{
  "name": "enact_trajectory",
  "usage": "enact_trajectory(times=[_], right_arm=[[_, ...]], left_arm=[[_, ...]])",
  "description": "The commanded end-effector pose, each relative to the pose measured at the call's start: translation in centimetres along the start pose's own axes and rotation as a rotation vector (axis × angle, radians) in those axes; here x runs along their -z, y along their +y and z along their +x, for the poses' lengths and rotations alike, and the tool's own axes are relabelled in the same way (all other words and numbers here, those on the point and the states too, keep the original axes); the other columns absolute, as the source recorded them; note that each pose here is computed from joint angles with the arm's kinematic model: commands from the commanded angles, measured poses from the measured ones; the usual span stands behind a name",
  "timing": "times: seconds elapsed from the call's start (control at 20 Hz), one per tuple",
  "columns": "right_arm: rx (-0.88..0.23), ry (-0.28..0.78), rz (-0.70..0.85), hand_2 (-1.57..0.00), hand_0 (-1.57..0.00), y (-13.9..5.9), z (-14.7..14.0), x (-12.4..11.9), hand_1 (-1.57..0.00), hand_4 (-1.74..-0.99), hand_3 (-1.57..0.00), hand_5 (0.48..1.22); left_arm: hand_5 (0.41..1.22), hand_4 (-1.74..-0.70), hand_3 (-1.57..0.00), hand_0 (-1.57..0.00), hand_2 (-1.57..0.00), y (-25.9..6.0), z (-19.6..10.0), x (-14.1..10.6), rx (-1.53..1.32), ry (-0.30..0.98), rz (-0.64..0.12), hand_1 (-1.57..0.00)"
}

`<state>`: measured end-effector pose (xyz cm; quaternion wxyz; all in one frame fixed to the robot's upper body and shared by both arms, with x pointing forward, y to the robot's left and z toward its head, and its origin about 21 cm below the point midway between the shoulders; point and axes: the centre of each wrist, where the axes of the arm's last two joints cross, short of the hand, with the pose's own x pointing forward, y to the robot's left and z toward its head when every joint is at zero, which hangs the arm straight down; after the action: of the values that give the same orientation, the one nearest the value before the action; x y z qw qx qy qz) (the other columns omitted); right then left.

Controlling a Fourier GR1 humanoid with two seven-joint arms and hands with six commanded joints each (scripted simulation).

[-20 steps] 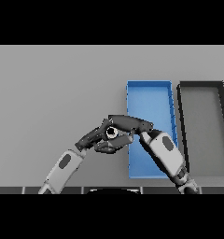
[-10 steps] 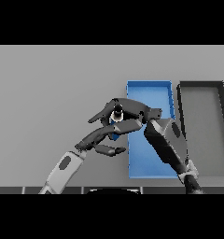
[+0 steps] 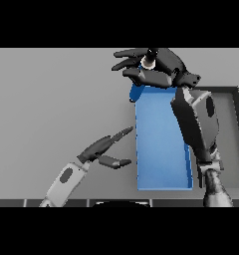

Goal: Pick up the blue pipe and place it into the blue bin.

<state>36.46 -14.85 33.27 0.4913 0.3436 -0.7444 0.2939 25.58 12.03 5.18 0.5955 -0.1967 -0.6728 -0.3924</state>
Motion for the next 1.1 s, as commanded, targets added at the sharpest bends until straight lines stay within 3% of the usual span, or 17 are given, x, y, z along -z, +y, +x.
enact_trajectory(times=[0.0, 0.2, 0.35, 0.5, 0.75, 0.85, 0.95, 1.0, 1.05], right_arm=[[-0.011, 0.031, -0.051, -1.57, -1.57, -1.4, -0.4, -0.2, -1.57, -1.498, -1.57, 1.221], [0.027, 0.159, -0.219, -1.57, -1.57, -5.7, -4.0, -2.6, -1.57, -1.498, -1.57, 1.221], [0.041, 0.294, -0.344, -1.57, -1.57, -7.4, -7.5, -4.9, -1.57, -1.499, -1.57, 1.221], [0.076, 0.423, -0.436, -1.57, -1.57, -7.8, -11.5, -7.8, -1.57, -1.499, -1.57, 1.221], [0.129, 0.648, -0.568, -1.57, -1.57, -7.2, -15.0, -11.5, -1.57, -1.499, -1.57, 1.221], [0.129, 0.738, -0.603, -1.57, -1.57, -7.3, -16.5, -12.6, -1.57, -1.586, -1.02, 1.221], [0.129, 0.828, -0.605, -1.57, -1.57, -7.1, -17.9, -14.0, -1.57, -1.642, -0.68, 1.221], [0.124, 0.879, -0.606, -1.57, -1.57, -6.8, -18.7, -14.3, -1.57, -1.662, -0.62, 1.221], [0.130, 0.931, -0.617, -1.57, -1.57, -6.9, -19.4, -14.8, -1.57, -1.617, -0.81, 1.199]], left_arm=[[0.485, -0.89, 0.00, 0.00, 0.00, -0.2, 0.1, 0.1, -0.009, 0.003, -0.002, 0.00], [0.481, -0.88, 0.00, 0.00, 0.00, 0.1, 0.1, 0.4, 0.000, 0.021, 0.003, 0.00], [0.482, -0.88, 0.00, 0.00, 0.00, 0.4, 0.0, 0.2, 0.001, 0.023, 0.011, 0.00], [0.483, -0.87, 0.00, 0.00, 0.00, -0.2, 0.0, 0.2, 0.001, 0.012, 0.005, 0.00], [0.479, -0.88, 0.00, 0.00, 0.00, 0.2, -0.3, 0.0, 0.000, 0.012, 0.003, 0.00], [0.475, -0.88, 0.00, 0.00, 0.00, -0.3, -0.2, 0.1, -0.004, 0.012, 0.000, 0.00], [0.479, -0.88, 0.00, 0.00, 0.00, 0.0, 0.0, 0.4, 0.000, 0.018, 0.005, 0.00], [0.481, -0.88, 0.00, 0.00, 0.00, 0.0, -0.2, 0.2, -0.002, 0.015, 0.001, 0.00], [0.483, -0.89, 0.00, 0.00, 0.00, -0.2, -0.1, 0.2, -0.004, 0.010, 0.002, 0.00]])
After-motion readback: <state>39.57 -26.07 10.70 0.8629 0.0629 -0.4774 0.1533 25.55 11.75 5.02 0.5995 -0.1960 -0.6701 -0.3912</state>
